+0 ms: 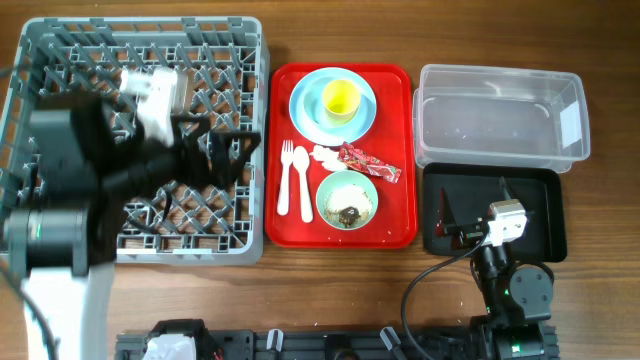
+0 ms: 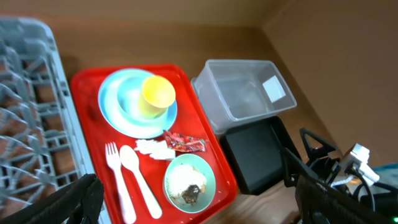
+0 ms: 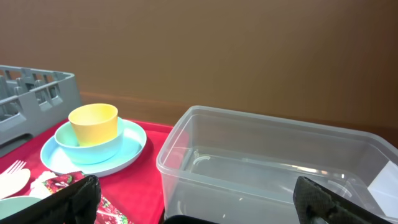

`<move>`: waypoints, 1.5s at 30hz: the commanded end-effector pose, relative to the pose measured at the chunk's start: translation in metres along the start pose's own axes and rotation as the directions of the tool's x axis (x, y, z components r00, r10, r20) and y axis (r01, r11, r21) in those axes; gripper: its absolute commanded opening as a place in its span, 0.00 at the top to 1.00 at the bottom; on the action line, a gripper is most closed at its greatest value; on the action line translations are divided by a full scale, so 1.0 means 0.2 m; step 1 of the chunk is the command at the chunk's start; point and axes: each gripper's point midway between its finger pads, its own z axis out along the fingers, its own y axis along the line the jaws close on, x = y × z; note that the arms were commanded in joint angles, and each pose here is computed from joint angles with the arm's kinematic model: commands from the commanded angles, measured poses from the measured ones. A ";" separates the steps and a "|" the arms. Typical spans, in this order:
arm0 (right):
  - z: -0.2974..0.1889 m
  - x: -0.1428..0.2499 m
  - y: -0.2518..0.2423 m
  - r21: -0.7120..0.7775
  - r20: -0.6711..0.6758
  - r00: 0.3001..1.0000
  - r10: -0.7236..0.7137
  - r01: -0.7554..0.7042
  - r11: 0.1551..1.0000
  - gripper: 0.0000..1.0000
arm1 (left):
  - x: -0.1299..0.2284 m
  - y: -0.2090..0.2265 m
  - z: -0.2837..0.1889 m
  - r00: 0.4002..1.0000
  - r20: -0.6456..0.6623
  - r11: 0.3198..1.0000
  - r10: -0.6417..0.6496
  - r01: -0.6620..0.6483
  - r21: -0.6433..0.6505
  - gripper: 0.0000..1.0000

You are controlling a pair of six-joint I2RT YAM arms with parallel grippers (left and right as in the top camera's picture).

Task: Sort waste into correct bins and load items into the dishwasher rack
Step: 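Move the left gripper over the white spoon on the red tray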

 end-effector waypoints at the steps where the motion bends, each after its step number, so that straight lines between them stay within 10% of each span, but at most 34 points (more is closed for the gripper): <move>1: 0.00 0.00 0.00 -0.004 0.005 1.000 -0.006 0.006 1.000 0.00 | 0.06 0.08 0.16 0.987 -0.133 0.993 -0.094 0.102 0.059 0.00; 5: 0.00 0.00 0.00 -0.004 0.005 1.000 -0.005 0.005 1.000 0.00 | 0.16 0.18 0.29 0.945 -0.260 0.977 -0.196 0.212 0.032 0.02; 7: 0.00 0.00 0.00 -0.004 0.005 1.000 -0.006 0.006 1.000 0.00 | 0.22 0.20 0.37 0.919 -0.327 0.970 -0.218 0.242 0.031 0.38; 9: 0.00 0.00 0.00 -0.004 0.005 1.000 -0.005 0.005 1.000 0.00 | 0.27 0.19 0.45 0.896 -0.383 0.966 -0.222 0.256 0.038 0.96; 20: 0.00 0.00 0.00 -0.004 0.005 1.000 -0.006 0.006 1.000 0.00 | 0.43 0.29 0.65 0.840 -0.498 0.976 -0.214 0.200 -0.083 0.96; 29: 0.00 0.00 0.00 -0.004 0.005 1.000 -0.006 0.006 1.000 0.00 | 0.66 0.42 0.72 0.840 -0.359 0.758 -0.407 0.092 -0.646 0.96; 35: 0.00 0.00 0.00 -0.004 0.005 1.000 -0.006 0.006 1.000 0.00 | 0.71 0.37 0.80 0.886 -0.367 0.762 -0.283 -0.025 -0.647 0.66; 39: 0.00 0.00 0.00 -0.004 0.005 1.000 -0.006 0.006 1.000 0.00 | 0.73 0.30 0.84 0.869 -0.391 0.809 -0.304 0.019 -0.587 0.00; 41: 0.00 0.00 0.00 -0.003 0.005 1.000 -0.006 0.006 1.000 0.00 | 0.74 0.28 0.87 0.863 -0.399 0.825 -0.310 0.035 -0.564 0.06; 44: 0.00 0.00 0.00 -0.004 0.005 1.000 -0.006 0.006 1.000 0.00 | 0.75 0.32 0.87 0.864 -0.399 0.802 -0.307 0.009 -0.598 0.71; 45: 0.00 0.00 0.00 -0.004 0.005 1.000 -0.006 0.006 1.000 0.00 | 0.76 0.33 0.87 0.861 -0.404 0.800 -0.310 0.006 -0.600 0.77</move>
